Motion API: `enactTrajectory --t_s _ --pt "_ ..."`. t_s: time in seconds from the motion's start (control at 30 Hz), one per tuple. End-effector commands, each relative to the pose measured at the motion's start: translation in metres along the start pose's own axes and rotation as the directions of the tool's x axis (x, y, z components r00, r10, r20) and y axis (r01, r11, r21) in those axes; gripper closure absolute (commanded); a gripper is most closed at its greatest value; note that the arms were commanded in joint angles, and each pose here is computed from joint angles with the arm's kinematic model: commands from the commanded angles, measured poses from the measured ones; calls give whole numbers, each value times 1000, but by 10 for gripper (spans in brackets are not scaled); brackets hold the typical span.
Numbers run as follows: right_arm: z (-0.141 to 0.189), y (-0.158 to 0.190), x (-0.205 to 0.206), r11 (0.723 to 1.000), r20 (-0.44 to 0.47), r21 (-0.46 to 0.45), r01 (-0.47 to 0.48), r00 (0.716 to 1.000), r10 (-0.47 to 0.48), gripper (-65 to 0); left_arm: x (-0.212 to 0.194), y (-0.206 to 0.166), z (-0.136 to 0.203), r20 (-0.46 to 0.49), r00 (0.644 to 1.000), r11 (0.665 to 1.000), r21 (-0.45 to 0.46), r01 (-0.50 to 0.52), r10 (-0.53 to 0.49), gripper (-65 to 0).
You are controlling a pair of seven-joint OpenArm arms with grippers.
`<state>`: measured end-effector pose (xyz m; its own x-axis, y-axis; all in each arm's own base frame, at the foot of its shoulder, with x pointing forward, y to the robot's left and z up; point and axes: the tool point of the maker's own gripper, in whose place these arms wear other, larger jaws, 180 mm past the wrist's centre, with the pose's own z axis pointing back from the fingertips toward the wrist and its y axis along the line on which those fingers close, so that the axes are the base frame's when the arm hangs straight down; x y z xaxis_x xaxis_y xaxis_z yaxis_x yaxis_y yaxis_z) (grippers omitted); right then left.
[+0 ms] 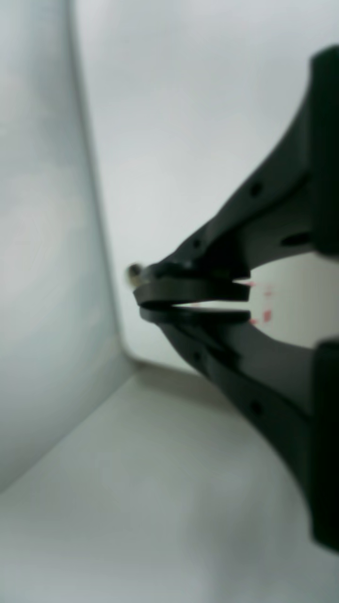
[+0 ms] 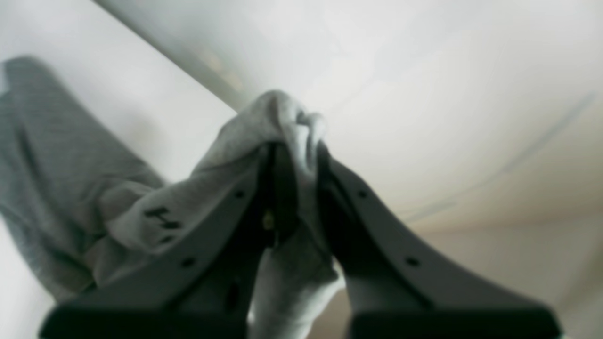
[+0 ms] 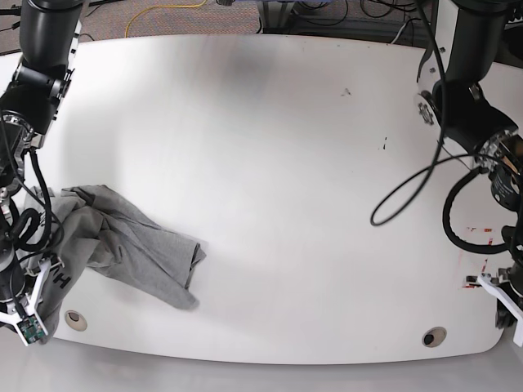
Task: Fold the T-shirt properly
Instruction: 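Lower the shirt bunched in the right gripper onto the table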
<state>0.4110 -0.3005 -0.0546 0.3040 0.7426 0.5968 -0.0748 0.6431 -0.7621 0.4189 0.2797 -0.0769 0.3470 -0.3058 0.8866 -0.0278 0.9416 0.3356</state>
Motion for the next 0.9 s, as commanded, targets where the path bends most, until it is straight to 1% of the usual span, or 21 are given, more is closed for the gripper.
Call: enactTrajectory --t_s 0.0,0.2,0.37,0.47,0.53,0.67,0.87 --pt "6 -15 -3 999 -5 -47 -6 1000 6 -24 -3 1 4 23 1000 1000 8 -9 8 0" --pt "5 -12 -5 999 -10 -40 -4 1000 4 -24 -40 -1 3 -54 998 1000 2 -24 24 0" --pt "3 -6 -5 1000 -8 -28 6 1000 -7 -24 -58 -2 5 -91 995 1000 -13 27 -28 0" --pt "2 1 -15 1000 -40 -17 -4 999 3 -24 -68 -8 4 -115 992 998 -34 50 -54 0" --pt "1 5 -25 1000 -74 -20 -19 997 18 -24 -80 -19 3 -144 986 995 -65 70 -79 0" --pt "0 18 -38 1000 -113 -5 -25 993 25 -22 -96 -63 -2 -167 981 984 -168 67 -95 0" --pt "1 33 -54 1000 -146 22 3 989 0 -22 -96 -108 -4 -156 983 964 -262 50 -93 0"
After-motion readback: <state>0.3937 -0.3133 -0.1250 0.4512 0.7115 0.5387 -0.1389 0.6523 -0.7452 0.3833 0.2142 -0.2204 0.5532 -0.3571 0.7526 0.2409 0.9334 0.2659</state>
